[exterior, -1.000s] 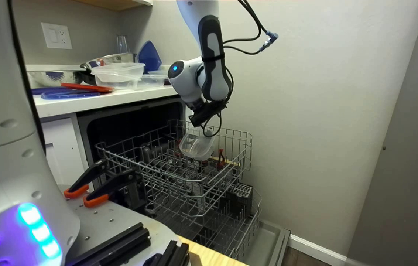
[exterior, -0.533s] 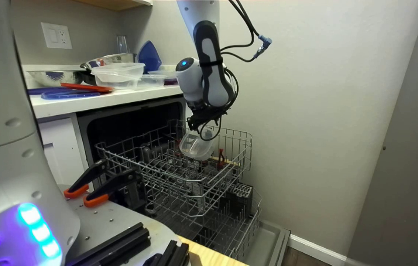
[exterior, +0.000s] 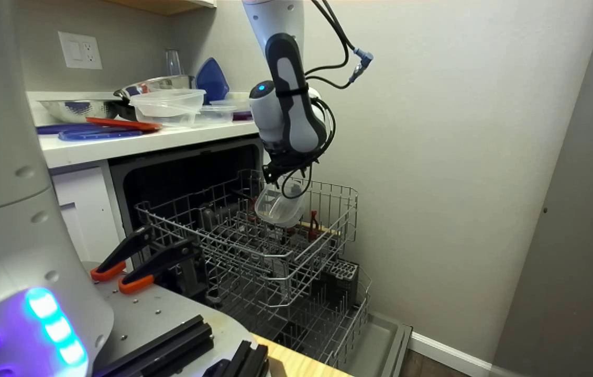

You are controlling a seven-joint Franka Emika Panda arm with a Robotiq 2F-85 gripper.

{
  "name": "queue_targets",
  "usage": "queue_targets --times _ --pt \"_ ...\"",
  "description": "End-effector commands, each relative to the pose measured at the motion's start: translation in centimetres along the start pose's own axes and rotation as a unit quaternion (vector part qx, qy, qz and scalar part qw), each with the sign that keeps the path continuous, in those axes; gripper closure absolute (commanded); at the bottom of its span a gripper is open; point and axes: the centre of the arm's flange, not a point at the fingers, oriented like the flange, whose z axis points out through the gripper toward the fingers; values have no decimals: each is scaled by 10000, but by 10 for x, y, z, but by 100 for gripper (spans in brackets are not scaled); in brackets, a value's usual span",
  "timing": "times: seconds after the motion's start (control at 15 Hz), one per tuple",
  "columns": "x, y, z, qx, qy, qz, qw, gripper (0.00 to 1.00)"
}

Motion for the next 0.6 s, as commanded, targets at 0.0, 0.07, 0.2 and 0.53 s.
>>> queue_targets --times 0.0,0.07,0.2,0.53 --pt "4 0 0 14 13 -126 9999 0" --pt "6 -1 0 26 22 -223 9997 0" --pt "8 -1 0 34 31 -299 9995 0" --pt "7 -1 0 34 30 -304 9995 0"
